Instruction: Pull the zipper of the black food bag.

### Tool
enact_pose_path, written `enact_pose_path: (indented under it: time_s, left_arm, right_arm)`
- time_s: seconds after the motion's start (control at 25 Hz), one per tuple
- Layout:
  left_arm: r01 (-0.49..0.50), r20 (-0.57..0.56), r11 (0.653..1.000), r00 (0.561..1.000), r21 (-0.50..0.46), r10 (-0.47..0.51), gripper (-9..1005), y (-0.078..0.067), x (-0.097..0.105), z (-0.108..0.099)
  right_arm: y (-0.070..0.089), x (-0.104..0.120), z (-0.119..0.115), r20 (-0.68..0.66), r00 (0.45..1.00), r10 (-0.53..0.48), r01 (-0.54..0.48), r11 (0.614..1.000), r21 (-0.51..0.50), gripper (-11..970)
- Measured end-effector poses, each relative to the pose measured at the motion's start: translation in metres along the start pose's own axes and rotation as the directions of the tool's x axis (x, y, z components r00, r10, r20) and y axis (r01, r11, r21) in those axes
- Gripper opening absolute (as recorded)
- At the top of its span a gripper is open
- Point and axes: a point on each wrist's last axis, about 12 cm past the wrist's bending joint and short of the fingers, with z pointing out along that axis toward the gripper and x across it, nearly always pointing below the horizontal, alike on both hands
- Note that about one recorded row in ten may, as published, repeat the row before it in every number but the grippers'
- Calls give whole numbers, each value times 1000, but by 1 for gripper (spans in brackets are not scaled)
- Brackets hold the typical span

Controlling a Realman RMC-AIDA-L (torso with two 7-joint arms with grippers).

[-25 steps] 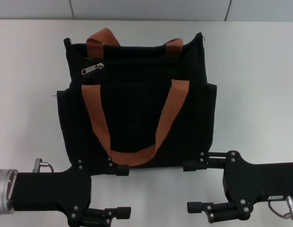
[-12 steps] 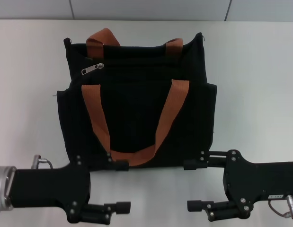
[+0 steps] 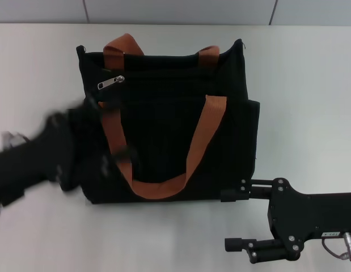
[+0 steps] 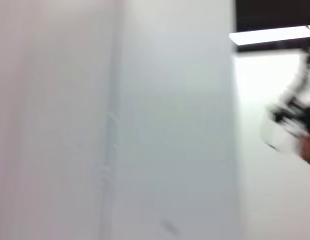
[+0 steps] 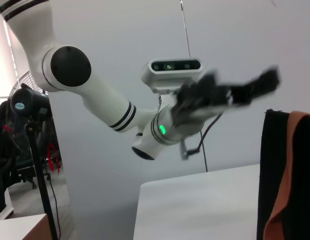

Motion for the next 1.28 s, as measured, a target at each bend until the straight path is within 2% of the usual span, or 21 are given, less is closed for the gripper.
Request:
enact_pose_path:
  time_s: [0.04,0.08,0.12,0.16,0.24,0.28,0.48,0.52,0.56,0.64,0.68,0.84,0.88,0.96,1.2,1.28]
  left_arm:
    - [-20,47,999,999,-50,22,811,2,-3,-2]
    - [-53,129,987,989,-154,73,811,6,-10,-8]
    - [-53,129,987,989,-154,73,811,6,-10,-8]
    - [-73,192,963,973,-258,125,811,7,-15,-16]
    - [-73,192,963,973,-258,125,811,7,-15,-16]
    - [-77,212,910,961,-408,176,810,13,-17,-32]
    - [-90,161,888,970,-451,180,809,19,-16,-38]
    - [-116,8,865,990,-488,137,809,30,-10,-51]
    - [-130,-65,866,991,-482,113,808,33,-6,-55]
    - [-143,-106,870,989,-472,105,807,34,-4,-57]
    - [-187,-195,890,974,-415,114,806,34,1,-56]
    - [-207,-249,910,961,-358,121,804,36,4,-51]
    - [-209,-296,927,948,-312,114,803,41,7,-44]
    - [-210,-324,931,940,-297,108,802,46,10,-39]
    - [-257,-361,908,924,-331,129,798,56,15,-29]
    - [-312,-342,862,923,-399,176,796,61,11,-32]
  right_arm:
    - [0,0,0,0,1000,0,0,1000,1,747]
    - [0,0,0,-1,1000,0,0,1000,2,747]
    - [0,0,0,-2,1000,-1,1,1000,3,747]
    - [-1,0,0,-4,1000,-1,1,1000,5,747]
    - [-1,0,-1,-5,1000,-1,1,1000,6,746]
    - [-1,0,-1,-4,1000,0,0,1000,9,746]
    - [-1,1,-2,3,1000,2,-2,1000,23,746]
    - [-1,1,-2,3,1000,2,-2,1000,23,746]
    - [-1,1,-3,7,1000,2,-2,1000,31,746]
    - [-1,1,-4,7,1000,2,-3,999,33,746]
    - [-1,1,-4,7,1000,3,-3,999,33,746]
    - [-1,1,-5,9,1000,3,-3,999,36,746]
    - [-1,1,-5,11,1000,4,-5,999,38,746]
    - [-1,0,-6,15,1000,7,-8,999,42,746]
    - [1,1,-7,23,1000,16,-17,999,51,745]
    - [1,2,-7,24,1000,17,-18,998,53,745]
